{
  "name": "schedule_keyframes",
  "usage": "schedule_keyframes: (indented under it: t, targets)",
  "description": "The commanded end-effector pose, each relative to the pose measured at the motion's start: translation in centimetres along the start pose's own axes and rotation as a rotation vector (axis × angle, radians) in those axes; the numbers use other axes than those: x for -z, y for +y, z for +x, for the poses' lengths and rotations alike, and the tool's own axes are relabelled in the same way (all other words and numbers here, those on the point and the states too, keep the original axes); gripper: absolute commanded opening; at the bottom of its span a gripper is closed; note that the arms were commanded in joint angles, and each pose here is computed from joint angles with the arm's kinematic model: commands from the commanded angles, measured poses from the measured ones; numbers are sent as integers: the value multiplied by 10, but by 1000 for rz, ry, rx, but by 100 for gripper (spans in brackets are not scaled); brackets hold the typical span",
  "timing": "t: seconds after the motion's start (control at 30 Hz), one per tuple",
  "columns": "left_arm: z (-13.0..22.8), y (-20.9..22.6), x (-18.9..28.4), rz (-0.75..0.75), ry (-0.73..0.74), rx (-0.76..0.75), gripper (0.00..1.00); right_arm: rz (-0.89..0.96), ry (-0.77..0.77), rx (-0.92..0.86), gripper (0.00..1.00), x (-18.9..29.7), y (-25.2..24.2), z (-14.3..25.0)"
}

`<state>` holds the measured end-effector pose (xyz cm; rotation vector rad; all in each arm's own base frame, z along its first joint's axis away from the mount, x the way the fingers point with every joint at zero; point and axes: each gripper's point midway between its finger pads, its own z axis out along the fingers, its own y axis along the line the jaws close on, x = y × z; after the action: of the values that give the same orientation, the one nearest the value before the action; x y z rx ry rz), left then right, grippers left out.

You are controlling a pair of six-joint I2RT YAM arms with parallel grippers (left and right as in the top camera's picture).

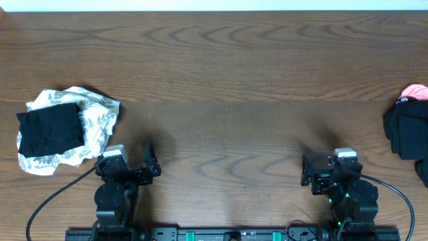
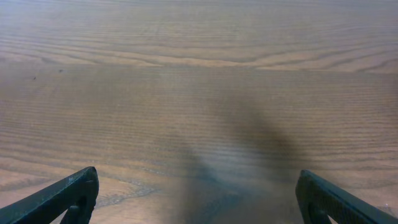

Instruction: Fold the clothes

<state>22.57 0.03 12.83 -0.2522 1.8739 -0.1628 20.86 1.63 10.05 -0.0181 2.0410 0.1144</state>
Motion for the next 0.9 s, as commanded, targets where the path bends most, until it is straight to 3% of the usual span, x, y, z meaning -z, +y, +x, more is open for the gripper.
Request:
schedule_keyframes:
  t: [0.0, 0.63, 0.87]
  targets:
    - [9, 2, -3, -3, 19, -20, 98, -2, -6, -14, 99, 0, 0, 0]
    - [9, 2, -3, -2, 18, -20, 98, -5, -8, -19, 99, 0, 1, -1]
    - [9, 2, -3, -2, 19, -20, 98, -197, -80, -301, 99, 4, 31, -26]
